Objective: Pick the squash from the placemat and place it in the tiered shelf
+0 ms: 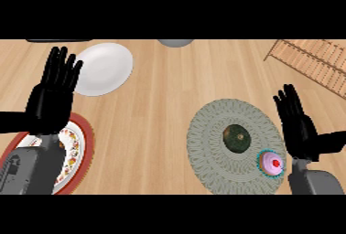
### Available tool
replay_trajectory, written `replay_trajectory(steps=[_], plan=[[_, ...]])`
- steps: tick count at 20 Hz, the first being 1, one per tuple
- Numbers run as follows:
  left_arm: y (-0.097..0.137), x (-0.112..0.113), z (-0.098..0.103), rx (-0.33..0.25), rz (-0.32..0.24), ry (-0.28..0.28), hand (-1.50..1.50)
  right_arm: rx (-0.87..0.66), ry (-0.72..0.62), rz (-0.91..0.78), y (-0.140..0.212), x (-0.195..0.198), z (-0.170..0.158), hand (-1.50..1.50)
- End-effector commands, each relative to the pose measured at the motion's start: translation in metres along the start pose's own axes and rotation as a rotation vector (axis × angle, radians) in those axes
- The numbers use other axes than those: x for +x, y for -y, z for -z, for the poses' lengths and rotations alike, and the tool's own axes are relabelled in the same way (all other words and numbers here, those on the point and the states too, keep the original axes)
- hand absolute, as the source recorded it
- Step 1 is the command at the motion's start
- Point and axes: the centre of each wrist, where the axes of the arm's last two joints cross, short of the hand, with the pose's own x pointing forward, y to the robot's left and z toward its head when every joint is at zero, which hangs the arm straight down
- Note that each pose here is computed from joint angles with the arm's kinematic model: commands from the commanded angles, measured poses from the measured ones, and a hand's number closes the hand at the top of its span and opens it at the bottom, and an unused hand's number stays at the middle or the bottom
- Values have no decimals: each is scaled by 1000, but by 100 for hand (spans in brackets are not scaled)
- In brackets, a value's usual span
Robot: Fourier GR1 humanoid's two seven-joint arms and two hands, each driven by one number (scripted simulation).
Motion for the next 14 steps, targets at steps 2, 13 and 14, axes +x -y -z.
replay_trajectory(steps=[2, 13, 14], plan=[[4, 5, 11, -5, 124, -80, 0, 113, 118, -73, 6, 26, 36, 150], [-2, -11, -10, 21, 270, -324, 0, 384, 178, 58, 37, 75, 74, -150], [-19, -15, -12, 47, 274, -320, 0, 444, 207, 43, 41, 93, 77, -150]])
